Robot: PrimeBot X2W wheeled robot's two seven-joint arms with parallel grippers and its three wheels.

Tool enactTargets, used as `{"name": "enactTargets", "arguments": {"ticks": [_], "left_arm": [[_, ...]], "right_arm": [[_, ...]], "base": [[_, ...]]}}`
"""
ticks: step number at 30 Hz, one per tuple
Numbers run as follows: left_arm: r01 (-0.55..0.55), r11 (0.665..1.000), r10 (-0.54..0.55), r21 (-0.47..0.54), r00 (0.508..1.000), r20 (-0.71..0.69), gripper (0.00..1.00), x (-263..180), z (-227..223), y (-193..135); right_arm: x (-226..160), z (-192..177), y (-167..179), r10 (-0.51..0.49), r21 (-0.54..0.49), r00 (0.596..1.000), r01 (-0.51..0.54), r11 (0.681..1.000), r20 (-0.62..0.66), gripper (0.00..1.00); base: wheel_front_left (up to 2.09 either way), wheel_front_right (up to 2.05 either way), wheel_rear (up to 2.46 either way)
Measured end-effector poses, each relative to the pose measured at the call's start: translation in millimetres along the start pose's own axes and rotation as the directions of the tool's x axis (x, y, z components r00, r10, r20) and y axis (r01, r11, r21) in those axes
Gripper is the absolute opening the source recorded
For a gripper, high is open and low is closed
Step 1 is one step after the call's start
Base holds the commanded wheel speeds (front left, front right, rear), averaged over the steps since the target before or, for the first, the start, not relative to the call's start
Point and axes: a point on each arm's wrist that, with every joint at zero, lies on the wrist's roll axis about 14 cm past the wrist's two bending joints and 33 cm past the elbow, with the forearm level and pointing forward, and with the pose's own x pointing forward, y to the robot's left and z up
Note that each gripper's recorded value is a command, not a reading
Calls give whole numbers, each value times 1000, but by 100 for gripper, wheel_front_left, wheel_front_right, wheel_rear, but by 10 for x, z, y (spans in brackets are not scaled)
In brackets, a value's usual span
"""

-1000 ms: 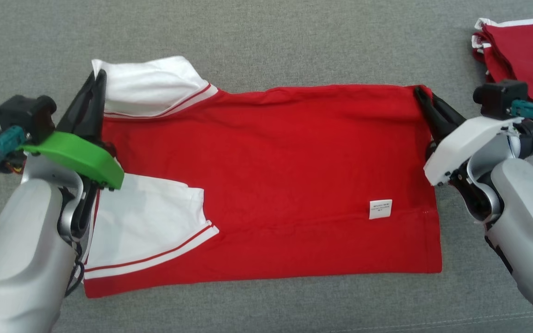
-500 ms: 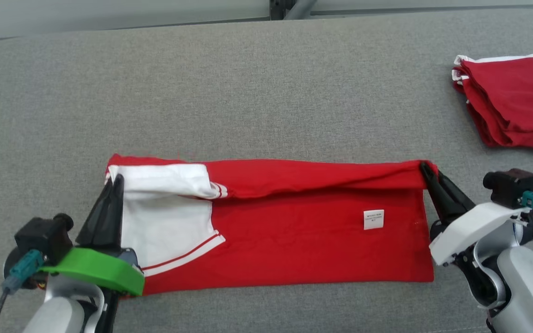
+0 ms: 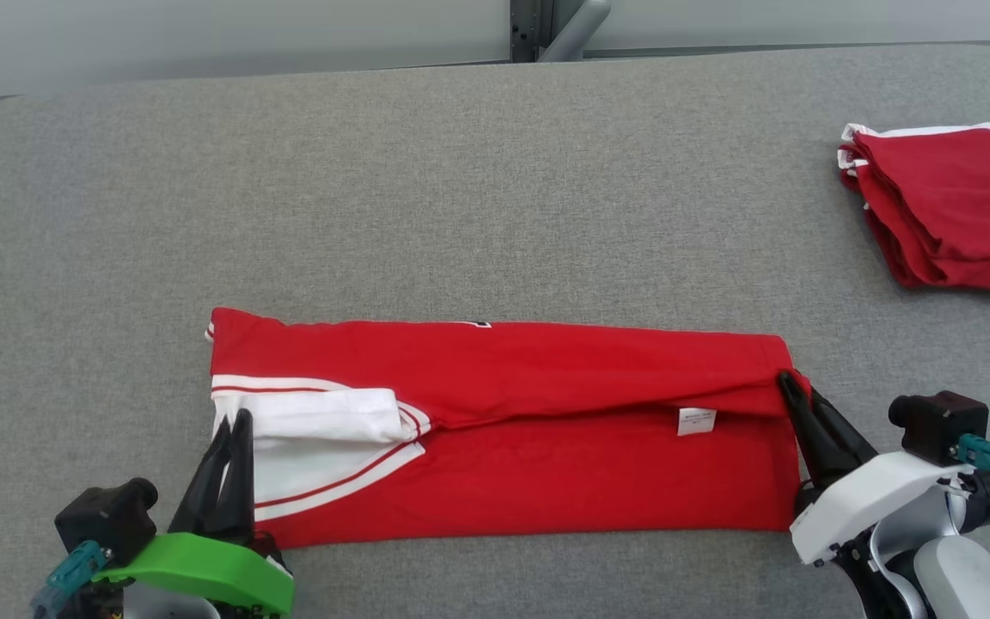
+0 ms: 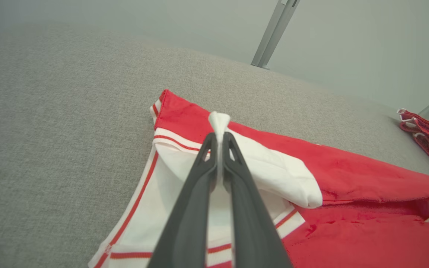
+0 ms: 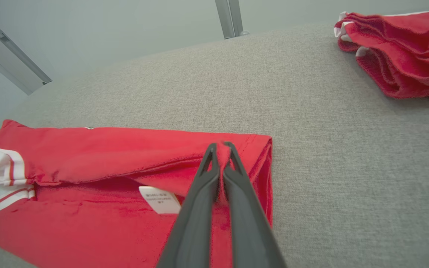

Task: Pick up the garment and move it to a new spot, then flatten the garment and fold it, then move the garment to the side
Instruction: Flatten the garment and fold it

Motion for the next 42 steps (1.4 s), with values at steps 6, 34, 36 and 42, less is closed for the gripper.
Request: {"name": "enactTargets", "arguments": {"ticks": [6,34,36,42], "left_arm": [[-50,998,50,-34,999,5,100,-124,-55,107],[-16,999,7,44,982,189,100,-116,386,-162],[-30,998,20,47,981,194,100,-135,396,-122],[-88,995,78,38,974,215,100,-206,440,46]], "right_arm": [[-199,-9,-77,-53,11,998,53,999,30,100],[-243,-43,-299,-187,71,982,187,980,-18,100],[-165,-135,-299,-186,74,981,189,979,-51,100],[-32,-491,-212,-163,77,974,177,981,-158,100]], "base": [[0,0,0],[0,0,0],[0,0,0],[0,0,0]]}}
